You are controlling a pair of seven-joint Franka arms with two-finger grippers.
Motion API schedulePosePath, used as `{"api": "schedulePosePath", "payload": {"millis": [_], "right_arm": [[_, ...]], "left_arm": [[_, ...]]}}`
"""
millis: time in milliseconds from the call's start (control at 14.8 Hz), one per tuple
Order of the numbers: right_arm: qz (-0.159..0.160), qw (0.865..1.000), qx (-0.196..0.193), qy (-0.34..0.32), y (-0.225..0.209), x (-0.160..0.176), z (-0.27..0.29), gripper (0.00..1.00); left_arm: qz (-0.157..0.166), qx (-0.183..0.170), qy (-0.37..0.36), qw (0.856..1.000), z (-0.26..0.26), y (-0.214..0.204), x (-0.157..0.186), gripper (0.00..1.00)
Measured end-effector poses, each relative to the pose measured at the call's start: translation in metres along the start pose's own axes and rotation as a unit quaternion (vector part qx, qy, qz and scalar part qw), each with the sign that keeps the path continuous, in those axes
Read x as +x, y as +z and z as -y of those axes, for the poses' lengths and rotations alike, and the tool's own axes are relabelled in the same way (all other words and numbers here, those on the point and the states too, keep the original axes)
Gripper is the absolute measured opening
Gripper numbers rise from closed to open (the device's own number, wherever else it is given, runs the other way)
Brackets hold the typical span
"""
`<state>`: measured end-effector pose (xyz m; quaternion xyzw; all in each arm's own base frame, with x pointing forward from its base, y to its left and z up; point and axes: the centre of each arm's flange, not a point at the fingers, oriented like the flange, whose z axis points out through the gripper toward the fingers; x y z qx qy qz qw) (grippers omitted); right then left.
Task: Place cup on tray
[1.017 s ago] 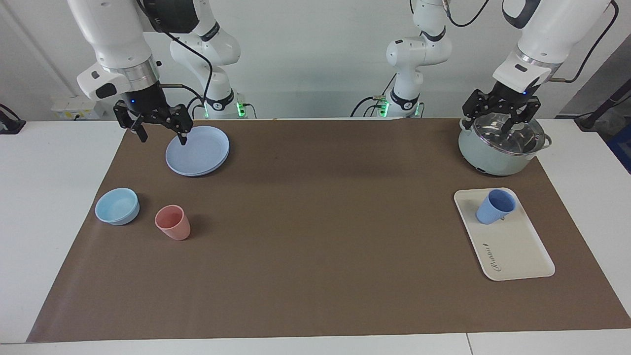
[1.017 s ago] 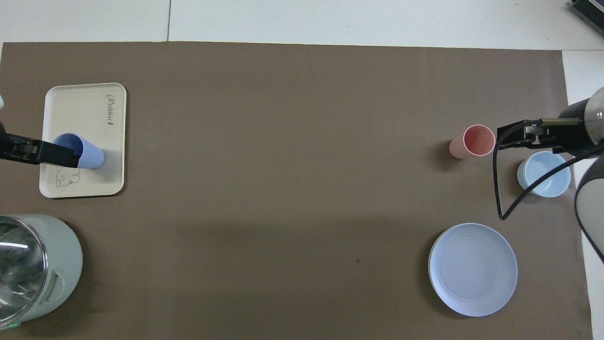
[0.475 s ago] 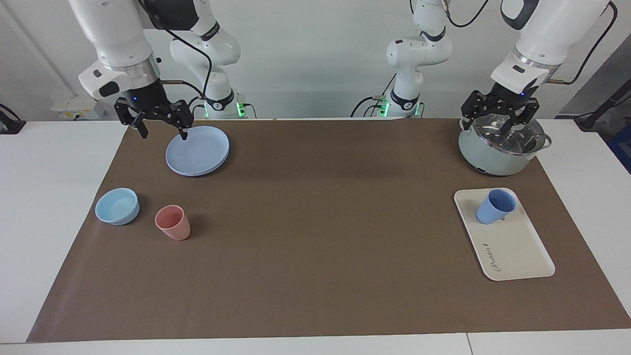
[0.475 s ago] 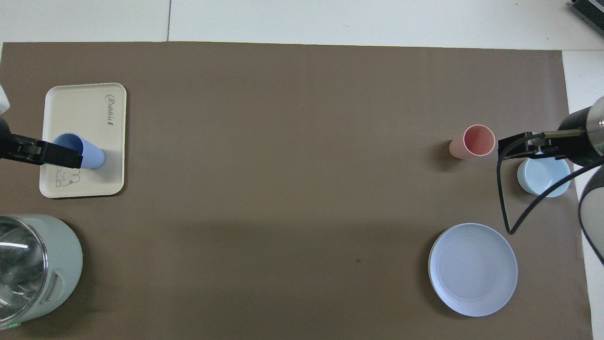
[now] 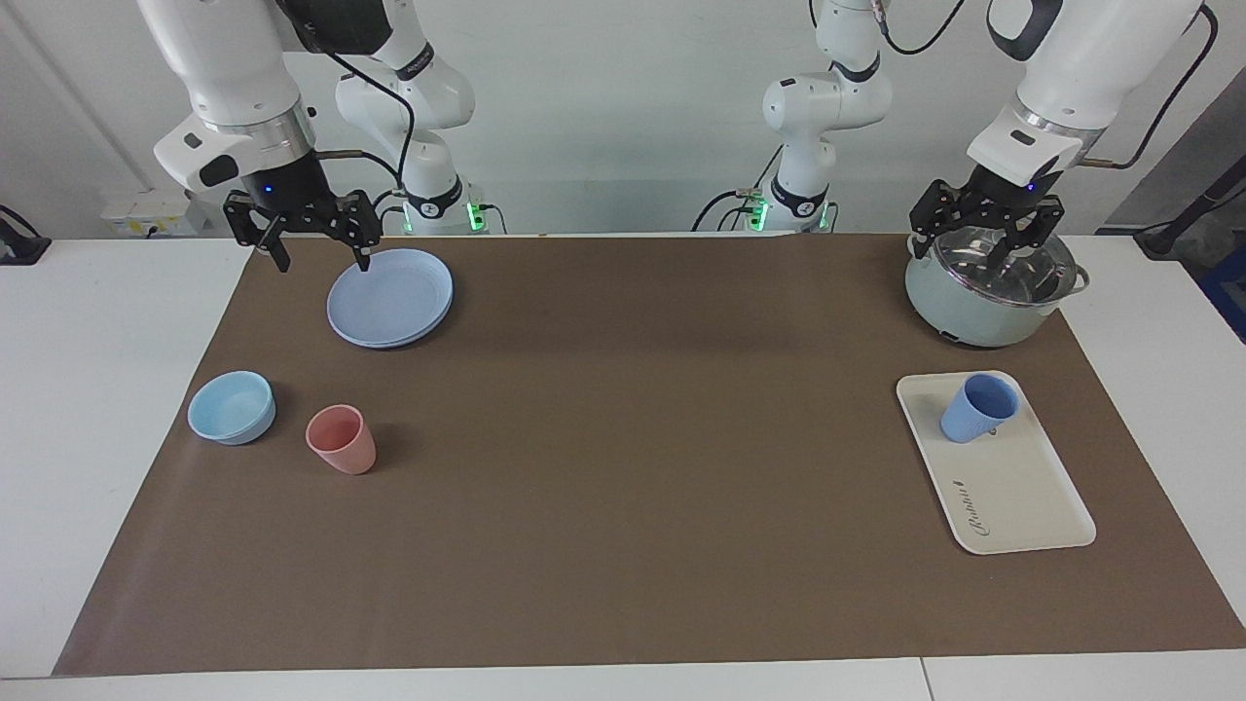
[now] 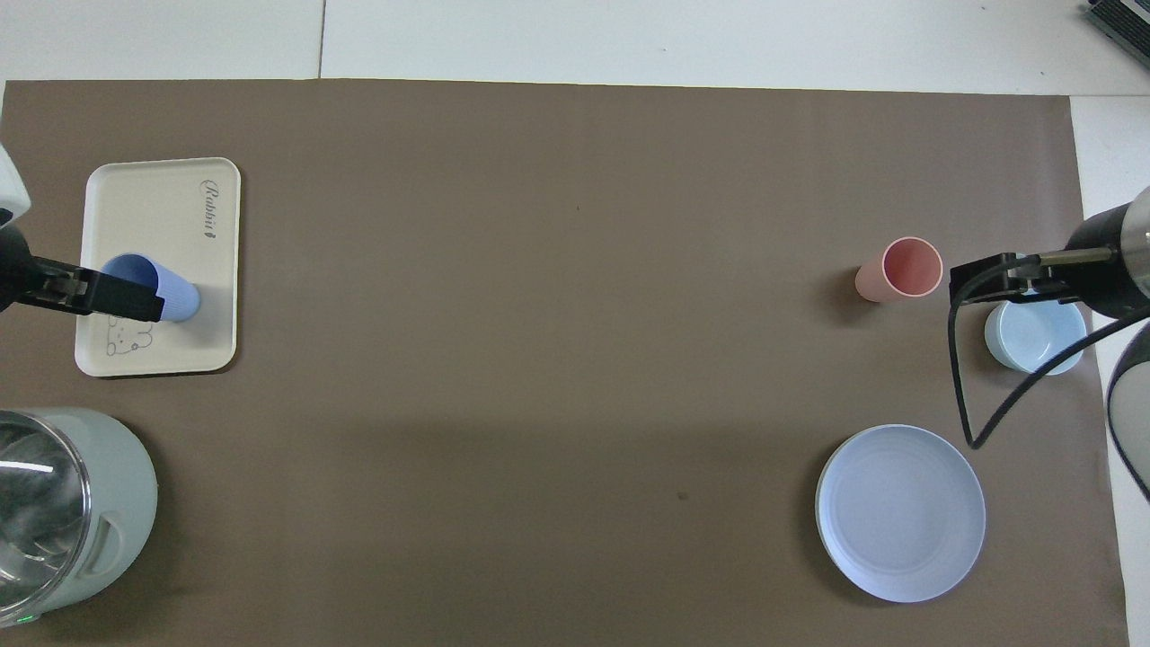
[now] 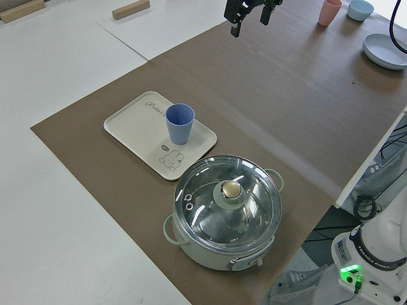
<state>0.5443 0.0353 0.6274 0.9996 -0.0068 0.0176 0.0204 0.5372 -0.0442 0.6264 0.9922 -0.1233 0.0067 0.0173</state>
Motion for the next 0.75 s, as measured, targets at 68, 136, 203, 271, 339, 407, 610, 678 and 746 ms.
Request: {"api": "schedulePosePath", "payload": {"millis": [68,136,203,271,339,407,610,678,746], "right_arm": [[0.000,1.000,0.002,0.003,0.0002,-0.0001,0.0005,1.00],[0.001,1.000,0.007,0.005,0.0004,-0.0002,0.0015,1.00],[0.002,1.000,0.012,0.006,0.0005,-0.0003,0.0024,1.00],[0.002,1.000,0.014,0.006,0.0005,-0.0003,0.0028,1.00],[0.002,1.000,0.015,0.006,0.0005,-0.0004,0.0030,1.00],[0.002,1.000,0.015,0.006,0.0005,-0.0004,0.0030,1.00],[0.002,1.000,0.015,0.006,0.0007,-0.0005,0.0031,1.00],[0.003,1.000,0.015,0.006,0.0008,-0.0005,0.0031,1.00],[0.003,1.000,0.015,0.006,0.0010,-0.0005,0.0031,1.00]], "left_arm": [[0.000,0.000,0.000,1.000,0.0000,0.0001,0.0000,1.00],[0.000,0.000,0.000,1.000,0.0000,0.0002,0.0000,1.00],[0.000,0.000,0.000,1.000,0.0000,0.0002,0.0000,1.00],[0.000,0.000,0.000,1.000,0.0000,0.0002,0.0000,1.00],[0.000,0.000,0.000,1.000,0.0000,0.0002,0.0000,1.00],[0.000,0.000,0.000,1.000,0.0000,0.0003,0.0000,1.00],[0.000,0.000,0.000,1.000,0.0000,0.0004,0.0000,1.00],[0.000,0.000,0.000,1.000,0.0000,0.0004,0.0000,1.00],[0.000,0.000,0.000,1.000,0.0000,0.0004,0.0000,1.00]]}}
